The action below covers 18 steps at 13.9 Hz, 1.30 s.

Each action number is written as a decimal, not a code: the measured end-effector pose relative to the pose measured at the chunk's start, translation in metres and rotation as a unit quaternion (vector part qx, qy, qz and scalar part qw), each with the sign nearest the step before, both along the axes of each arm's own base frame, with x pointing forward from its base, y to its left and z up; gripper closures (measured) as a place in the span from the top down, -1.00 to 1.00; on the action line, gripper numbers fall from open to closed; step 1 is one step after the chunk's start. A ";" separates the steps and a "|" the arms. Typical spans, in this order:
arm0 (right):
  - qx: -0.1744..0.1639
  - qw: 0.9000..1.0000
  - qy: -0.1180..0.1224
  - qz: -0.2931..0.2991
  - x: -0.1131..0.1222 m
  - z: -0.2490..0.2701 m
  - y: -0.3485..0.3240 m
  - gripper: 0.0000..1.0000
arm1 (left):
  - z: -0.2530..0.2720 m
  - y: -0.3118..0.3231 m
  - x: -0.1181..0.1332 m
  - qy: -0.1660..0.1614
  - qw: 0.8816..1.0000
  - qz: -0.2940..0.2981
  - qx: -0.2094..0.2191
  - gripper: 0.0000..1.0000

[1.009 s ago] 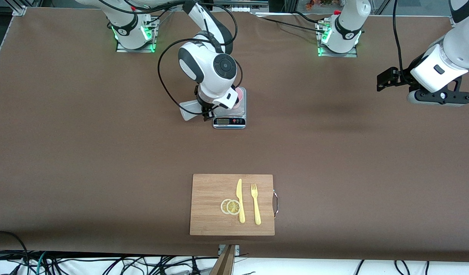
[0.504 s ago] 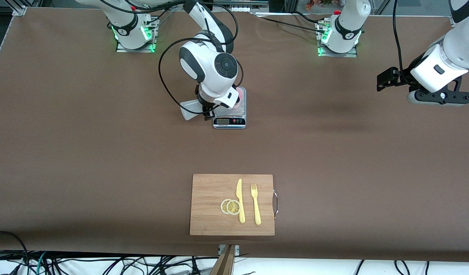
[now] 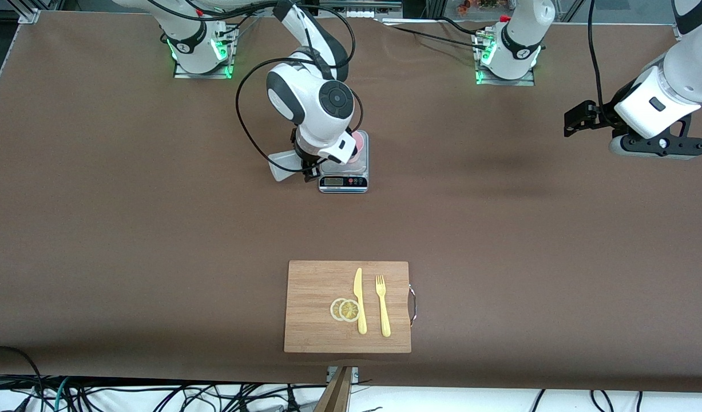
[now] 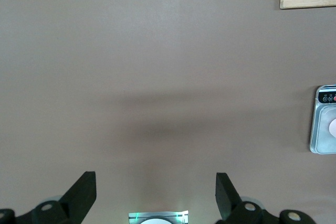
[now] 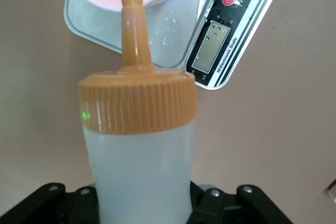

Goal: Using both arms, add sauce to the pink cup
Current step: 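Hold the tilted bottle nozzle over the pink cup with the right gripper, then carry the bottle upright with the right gripper back beside the scale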

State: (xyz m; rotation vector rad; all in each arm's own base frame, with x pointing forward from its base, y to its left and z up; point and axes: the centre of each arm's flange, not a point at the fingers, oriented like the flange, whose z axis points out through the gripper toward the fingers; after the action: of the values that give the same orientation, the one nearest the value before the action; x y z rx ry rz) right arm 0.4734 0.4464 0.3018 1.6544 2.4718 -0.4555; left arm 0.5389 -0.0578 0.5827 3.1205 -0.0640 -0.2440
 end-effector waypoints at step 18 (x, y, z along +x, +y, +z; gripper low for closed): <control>0.102 0.993 0.051 -0.006 0.058 0.007 -0.055 -0.45 | 0.000 0.001 0.000 0.000 1.000 0.001 0.000 1.00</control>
State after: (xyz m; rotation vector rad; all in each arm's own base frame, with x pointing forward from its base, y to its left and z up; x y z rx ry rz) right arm 0.5319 0.3916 0.3086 1.7604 2.6633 -0.3027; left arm 0.5389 -0.0573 0.5827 3.1204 -0.0624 -0.2440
